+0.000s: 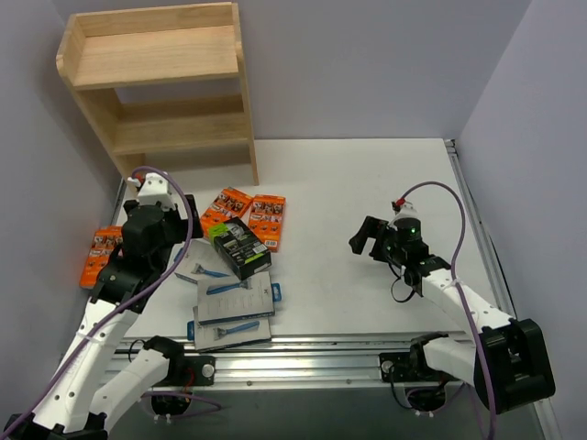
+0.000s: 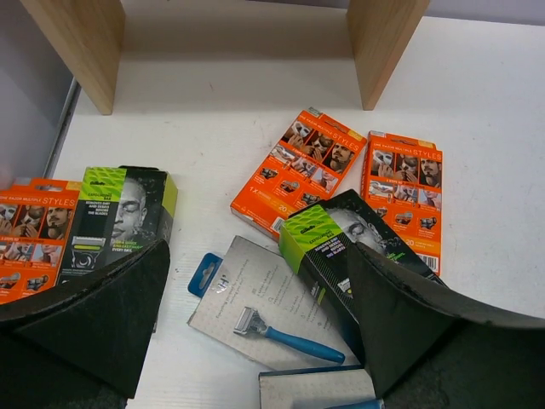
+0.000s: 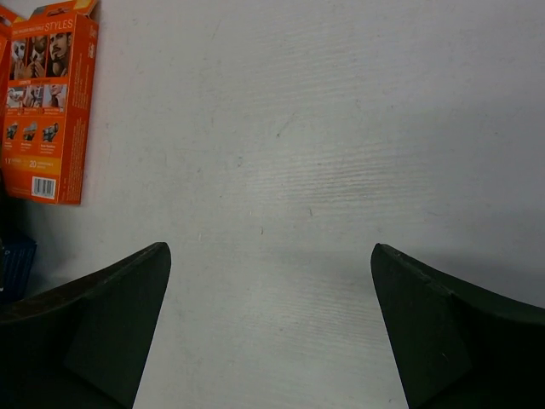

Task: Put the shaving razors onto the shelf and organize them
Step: Grab a shaving razor with the right arm, then pass the shaving razor from the right arm to the left

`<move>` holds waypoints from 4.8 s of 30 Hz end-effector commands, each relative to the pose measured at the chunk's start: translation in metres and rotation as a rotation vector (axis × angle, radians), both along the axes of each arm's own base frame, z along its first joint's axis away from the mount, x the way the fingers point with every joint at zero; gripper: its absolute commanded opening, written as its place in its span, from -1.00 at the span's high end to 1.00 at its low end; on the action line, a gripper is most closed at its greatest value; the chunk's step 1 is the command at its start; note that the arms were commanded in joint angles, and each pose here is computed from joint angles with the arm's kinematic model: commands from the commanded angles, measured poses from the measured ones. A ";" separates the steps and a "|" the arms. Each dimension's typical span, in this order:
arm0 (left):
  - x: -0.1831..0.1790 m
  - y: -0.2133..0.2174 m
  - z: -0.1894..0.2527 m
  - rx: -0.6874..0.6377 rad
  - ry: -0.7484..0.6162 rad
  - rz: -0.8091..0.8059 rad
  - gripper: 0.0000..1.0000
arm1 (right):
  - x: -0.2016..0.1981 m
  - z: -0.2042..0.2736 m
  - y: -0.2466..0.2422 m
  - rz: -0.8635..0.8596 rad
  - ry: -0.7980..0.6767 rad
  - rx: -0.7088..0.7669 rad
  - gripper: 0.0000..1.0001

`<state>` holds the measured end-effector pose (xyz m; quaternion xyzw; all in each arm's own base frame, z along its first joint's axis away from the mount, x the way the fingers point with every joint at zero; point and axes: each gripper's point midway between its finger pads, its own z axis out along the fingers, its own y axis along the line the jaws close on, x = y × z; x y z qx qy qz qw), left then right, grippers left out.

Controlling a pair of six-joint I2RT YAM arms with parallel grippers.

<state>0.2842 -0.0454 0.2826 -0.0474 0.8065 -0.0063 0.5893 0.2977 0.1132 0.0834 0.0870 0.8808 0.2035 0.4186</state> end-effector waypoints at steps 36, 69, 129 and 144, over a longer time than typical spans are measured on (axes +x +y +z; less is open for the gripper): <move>-0.017 0.009 0.042 -0.061 -0.120 0.027 -0.88 | -0.014 0.061 0.250 0.549 -0.011 0.268 -1.00; -0.019 0.004 0.044 -0.071 -0.138 -0.008 -0.88 | -0.070 0.044 0.335 0.736 0.260 0.774 -0.34; -0.004 -0.145 0.039 -0.610 0.068 -0.711 -0.88 | 0.035 0.227 0.141 0.707 -0.144 0.743 1.00; 0.020 -0.154 0.018 -0.853 0.089 -0.816 -0.88 | 0.021 0.257 0.131 0.784 -0.220 0.841 1.00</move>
